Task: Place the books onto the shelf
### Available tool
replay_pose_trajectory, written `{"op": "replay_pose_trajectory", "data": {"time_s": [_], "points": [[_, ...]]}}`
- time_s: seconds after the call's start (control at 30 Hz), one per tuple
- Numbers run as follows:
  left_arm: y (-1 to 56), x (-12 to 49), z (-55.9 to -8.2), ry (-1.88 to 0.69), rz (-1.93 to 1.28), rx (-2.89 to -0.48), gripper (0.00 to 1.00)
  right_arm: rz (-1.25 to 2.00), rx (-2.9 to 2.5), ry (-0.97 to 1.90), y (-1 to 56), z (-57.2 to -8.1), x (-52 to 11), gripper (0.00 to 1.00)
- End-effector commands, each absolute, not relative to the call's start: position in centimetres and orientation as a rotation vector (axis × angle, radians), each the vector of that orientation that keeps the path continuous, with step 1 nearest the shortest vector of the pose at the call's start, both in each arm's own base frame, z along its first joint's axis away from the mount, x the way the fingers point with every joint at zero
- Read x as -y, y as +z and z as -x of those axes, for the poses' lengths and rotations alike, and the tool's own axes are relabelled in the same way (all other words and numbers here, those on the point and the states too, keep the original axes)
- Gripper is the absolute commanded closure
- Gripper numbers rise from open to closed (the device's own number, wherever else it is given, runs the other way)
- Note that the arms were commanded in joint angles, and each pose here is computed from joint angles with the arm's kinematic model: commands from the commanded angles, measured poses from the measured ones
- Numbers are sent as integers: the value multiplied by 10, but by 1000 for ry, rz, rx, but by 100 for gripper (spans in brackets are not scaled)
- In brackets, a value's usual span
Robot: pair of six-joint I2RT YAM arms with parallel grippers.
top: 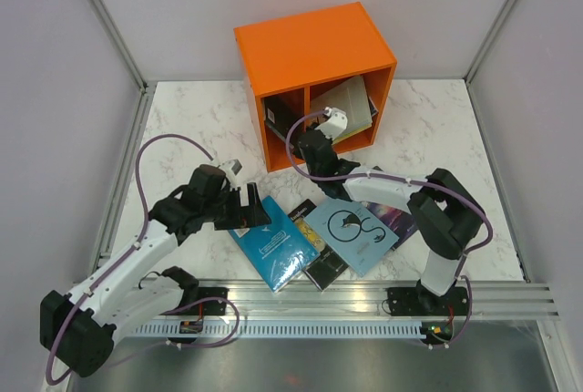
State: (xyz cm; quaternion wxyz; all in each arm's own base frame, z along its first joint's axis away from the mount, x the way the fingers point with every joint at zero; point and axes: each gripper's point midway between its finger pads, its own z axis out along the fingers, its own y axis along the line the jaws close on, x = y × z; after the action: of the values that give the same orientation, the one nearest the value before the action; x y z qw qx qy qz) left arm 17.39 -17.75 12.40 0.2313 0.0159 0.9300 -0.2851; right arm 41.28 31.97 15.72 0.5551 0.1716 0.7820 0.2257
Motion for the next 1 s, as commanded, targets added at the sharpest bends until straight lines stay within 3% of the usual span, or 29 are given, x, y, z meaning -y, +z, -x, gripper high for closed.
{"op": "replay_pose_trajectory", "data": {"time_s": [0.0,0.13,0.3,0.43,0.67,0.9,0.97], "points": [[135,177,-176,-779,-57,-2504,0,-608,-1680,246,176,-430,-261,100],[138,178,-175,-782,-70,-2496,0,-737,-1629,153,178,-427,-227,100],[136,178,-176,-766,-69,-2504,0,-686,-1687,288,180,-426,-253,100],[132,179,-175,-765,-78,-2524,0,-733,-1652,183,178,-408,-237,100],[131,177,-180,-734,-64,-2511,0,-553,-1780,560,174,-400,-291,100],[138,186,-233,-660,88,-2405,2,-450,-1773,696,188,-408,-342,100],[142,190,-255,-632,141,-2361,8,-424,-1782,681,191,-414,-348,100]]}}
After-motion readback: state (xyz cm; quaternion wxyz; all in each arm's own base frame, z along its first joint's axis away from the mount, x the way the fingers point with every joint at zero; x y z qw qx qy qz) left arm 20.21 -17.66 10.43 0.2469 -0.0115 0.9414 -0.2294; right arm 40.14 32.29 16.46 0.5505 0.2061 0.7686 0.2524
